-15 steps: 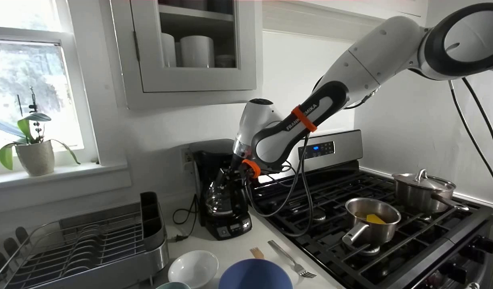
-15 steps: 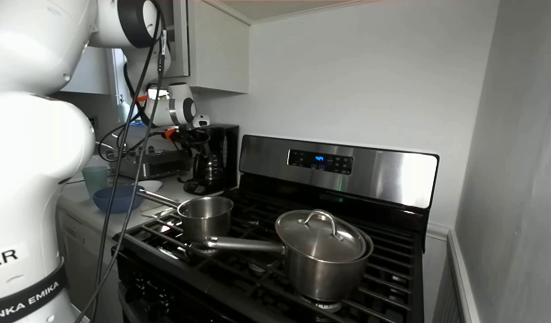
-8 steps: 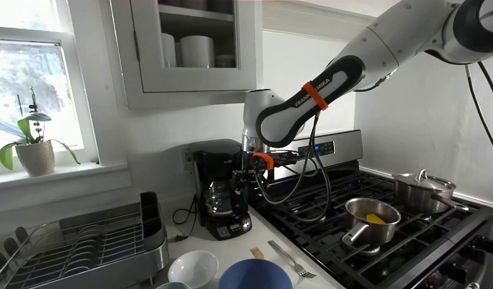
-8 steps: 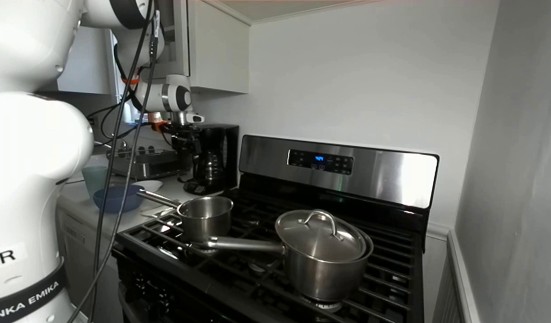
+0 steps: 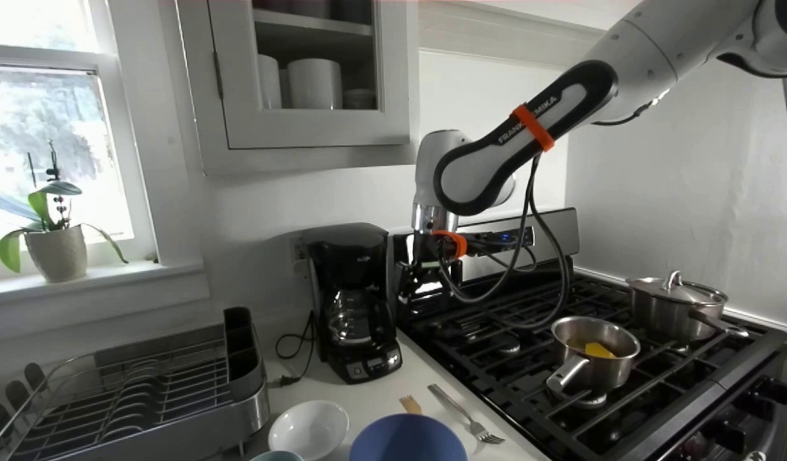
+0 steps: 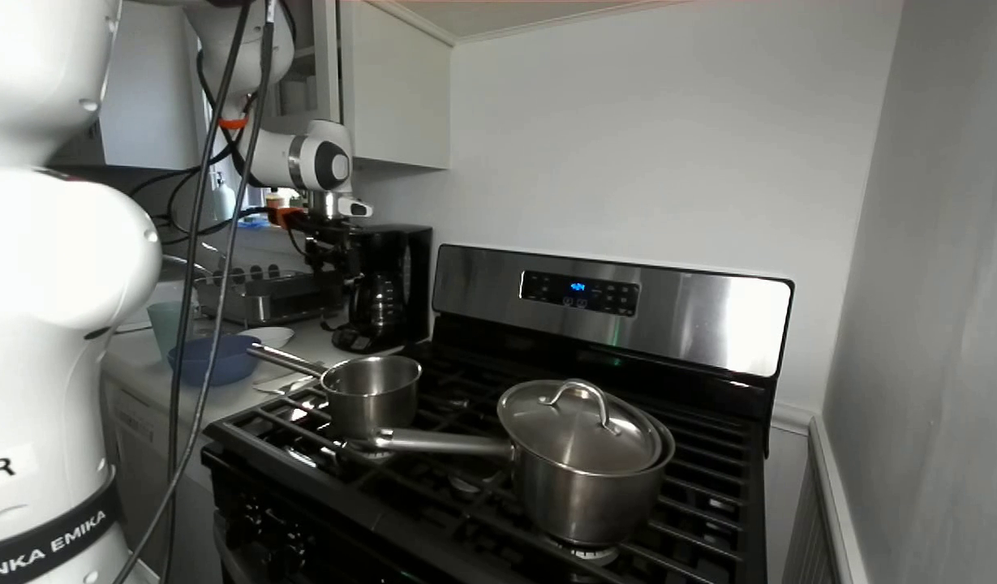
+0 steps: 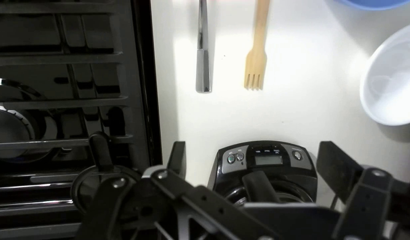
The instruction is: Put the clear kettle on the drip tray of the coffee machine
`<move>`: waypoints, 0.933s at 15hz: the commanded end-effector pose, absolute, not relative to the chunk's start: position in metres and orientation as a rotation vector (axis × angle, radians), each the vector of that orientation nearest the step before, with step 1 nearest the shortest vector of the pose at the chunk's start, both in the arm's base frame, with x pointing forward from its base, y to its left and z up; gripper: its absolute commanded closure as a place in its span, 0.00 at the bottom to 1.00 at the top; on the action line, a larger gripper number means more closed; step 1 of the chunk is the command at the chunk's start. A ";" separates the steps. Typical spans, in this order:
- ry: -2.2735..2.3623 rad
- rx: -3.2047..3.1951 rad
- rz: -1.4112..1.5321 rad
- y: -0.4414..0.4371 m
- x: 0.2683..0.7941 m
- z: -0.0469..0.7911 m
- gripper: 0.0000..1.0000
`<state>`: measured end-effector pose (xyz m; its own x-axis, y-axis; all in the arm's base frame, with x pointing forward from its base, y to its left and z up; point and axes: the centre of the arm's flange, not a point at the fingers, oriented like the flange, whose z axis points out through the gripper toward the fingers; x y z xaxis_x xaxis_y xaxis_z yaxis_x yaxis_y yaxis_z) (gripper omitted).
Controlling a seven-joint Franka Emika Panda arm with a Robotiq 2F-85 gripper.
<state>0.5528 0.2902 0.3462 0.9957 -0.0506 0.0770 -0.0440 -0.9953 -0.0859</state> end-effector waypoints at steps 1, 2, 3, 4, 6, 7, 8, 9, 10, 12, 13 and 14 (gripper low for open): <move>0.051 -3.018 -0.120 0.281 0.508 0.426 0.00; 0.051 -3.038 -0.127 0.283 0.502 0.444 0.00; 0.040 -3.044 -0.126 0.284 0.493 0.463 0.00; 0.034 -3.085 -0.130 0.286 0.483 0.483 0.00; -0.010 -3.111 -0.064 0.282 0.461 0.513 0.00; -0.007 -3.141 -0.045 0.278 0.450 0.521 0.00; -0.031 -3.162 -0.018 0.274 0.437 0.526 0.00; -0.065 -3.182 -0.018 0.268 0.424 0.527 0.00; -0.109 -3.191 -0.021 0.263 0.415 0.530 0.00; -0.060 -3.164 -0.021 0.279 0.433 0.532 0.00; -0.061 -3.164 -0.026 0.279 0.432 0.533 0.00; -0.062 -3.165 -0.023 0.280 0.432 0.532 0.00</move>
<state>0.4325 0.2795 0.5318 0.9991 0.0391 0.0141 0.0387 -0.9990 0.0240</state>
